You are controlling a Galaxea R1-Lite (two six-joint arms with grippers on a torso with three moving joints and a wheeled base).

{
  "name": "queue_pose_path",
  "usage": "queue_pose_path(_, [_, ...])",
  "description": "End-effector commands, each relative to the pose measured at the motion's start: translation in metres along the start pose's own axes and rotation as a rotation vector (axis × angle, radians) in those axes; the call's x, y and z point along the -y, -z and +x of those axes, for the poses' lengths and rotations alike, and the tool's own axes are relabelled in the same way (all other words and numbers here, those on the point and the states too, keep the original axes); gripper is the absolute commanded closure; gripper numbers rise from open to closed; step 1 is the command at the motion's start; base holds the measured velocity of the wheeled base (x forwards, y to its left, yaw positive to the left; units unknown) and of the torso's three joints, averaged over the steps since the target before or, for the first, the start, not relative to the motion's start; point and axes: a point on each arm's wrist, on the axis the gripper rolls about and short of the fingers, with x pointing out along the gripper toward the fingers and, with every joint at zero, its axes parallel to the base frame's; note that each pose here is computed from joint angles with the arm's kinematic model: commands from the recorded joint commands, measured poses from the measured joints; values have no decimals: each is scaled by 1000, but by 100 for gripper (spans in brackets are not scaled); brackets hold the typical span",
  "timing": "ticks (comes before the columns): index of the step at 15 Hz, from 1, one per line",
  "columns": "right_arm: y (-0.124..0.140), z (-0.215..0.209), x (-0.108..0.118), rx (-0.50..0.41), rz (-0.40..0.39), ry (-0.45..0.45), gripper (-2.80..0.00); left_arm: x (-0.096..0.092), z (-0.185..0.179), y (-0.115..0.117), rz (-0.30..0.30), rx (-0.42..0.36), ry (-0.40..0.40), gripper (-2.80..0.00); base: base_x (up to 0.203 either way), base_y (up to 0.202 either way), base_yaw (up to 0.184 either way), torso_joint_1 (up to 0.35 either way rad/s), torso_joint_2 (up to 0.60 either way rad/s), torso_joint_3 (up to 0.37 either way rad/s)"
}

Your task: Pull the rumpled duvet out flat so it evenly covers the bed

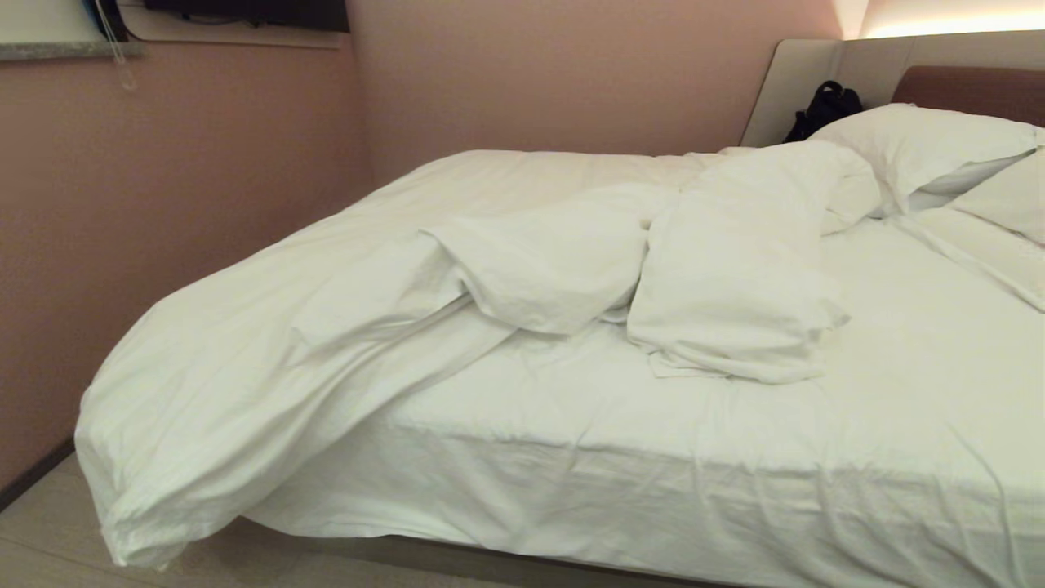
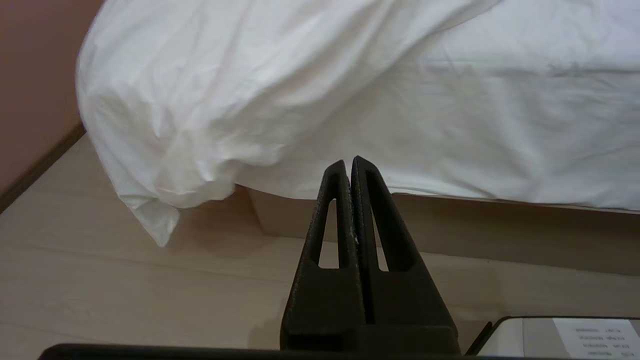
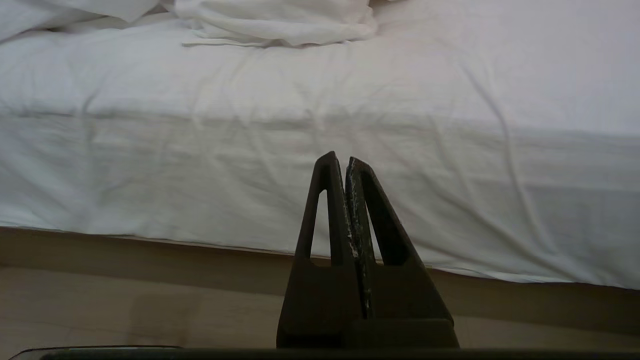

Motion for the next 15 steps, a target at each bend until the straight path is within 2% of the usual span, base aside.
queue_pose_path(1, [0, 0, 0, -1, 0, 0, 0, 0, 0, 0, 0, 0, 0, 0, 0, -194, -1, -1, -1, -2])
queue_pose_path(15, [0, 0, 0, -1, 0, 0, 0, 0, 1, -1, -1, 16, 1, 0, 0, -193, 1, 3, 1, 2])
